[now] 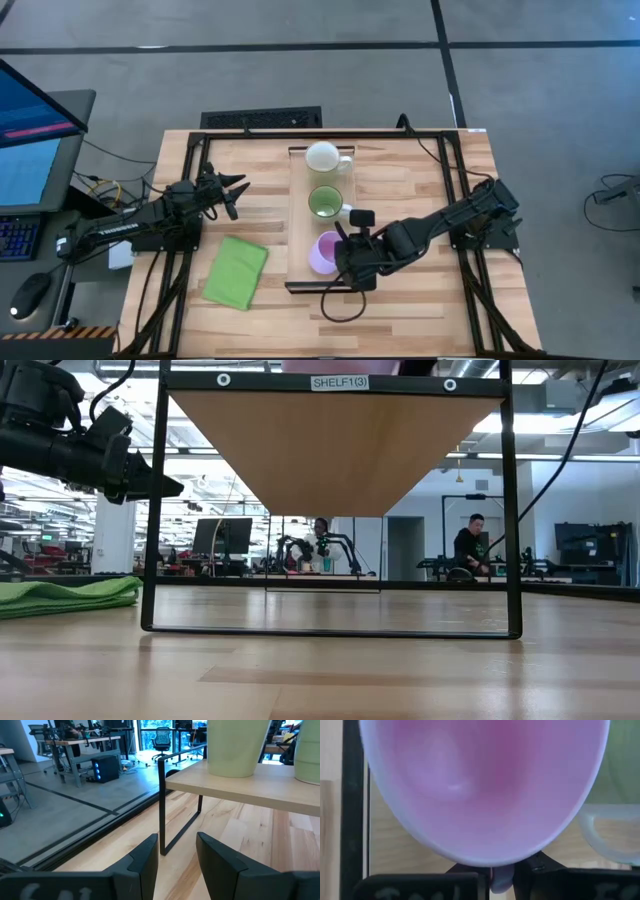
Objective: Stack small to large cups/mugs on shelf
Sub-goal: Put the pink mug on the shelf
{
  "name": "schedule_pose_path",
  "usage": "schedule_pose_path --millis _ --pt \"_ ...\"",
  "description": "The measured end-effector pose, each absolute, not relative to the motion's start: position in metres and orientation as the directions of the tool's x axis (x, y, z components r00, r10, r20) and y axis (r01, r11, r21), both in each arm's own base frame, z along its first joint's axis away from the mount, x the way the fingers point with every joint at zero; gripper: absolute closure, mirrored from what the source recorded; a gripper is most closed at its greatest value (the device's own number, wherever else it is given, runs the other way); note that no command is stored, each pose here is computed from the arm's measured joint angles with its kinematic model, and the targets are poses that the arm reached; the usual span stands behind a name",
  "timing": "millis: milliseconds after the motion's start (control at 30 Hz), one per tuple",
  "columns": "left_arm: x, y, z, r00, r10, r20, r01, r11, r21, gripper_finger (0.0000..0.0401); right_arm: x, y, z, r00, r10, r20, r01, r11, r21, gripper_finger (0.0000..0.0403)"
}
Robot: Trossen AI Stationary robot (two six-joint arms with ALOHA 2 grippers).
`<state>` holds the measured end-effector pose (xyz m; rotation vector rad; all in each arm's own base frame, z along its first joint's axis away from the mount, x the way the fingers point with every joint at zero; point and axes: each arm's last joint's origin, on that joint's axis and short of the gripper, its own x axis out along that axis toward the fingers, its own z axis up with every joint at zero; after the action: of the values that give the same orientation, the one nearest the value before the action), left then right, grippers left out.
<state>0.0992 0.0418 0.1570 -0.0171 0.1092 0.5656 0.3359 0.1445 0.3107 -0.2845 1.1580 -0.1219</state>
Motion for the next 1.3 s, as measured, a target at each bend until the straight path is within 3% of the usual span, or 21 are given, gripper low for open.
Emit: schedule_pose_path --millis 1300 --pt "0.0993 0.0418 0.1569 0.839 0.534 -0.108 -0.535 0.844 0.013 0.0275 0.3314 0.1415 0.3104 0.361 -0.279 -0.890 -0.005 0.954 -0.301 0.0330"
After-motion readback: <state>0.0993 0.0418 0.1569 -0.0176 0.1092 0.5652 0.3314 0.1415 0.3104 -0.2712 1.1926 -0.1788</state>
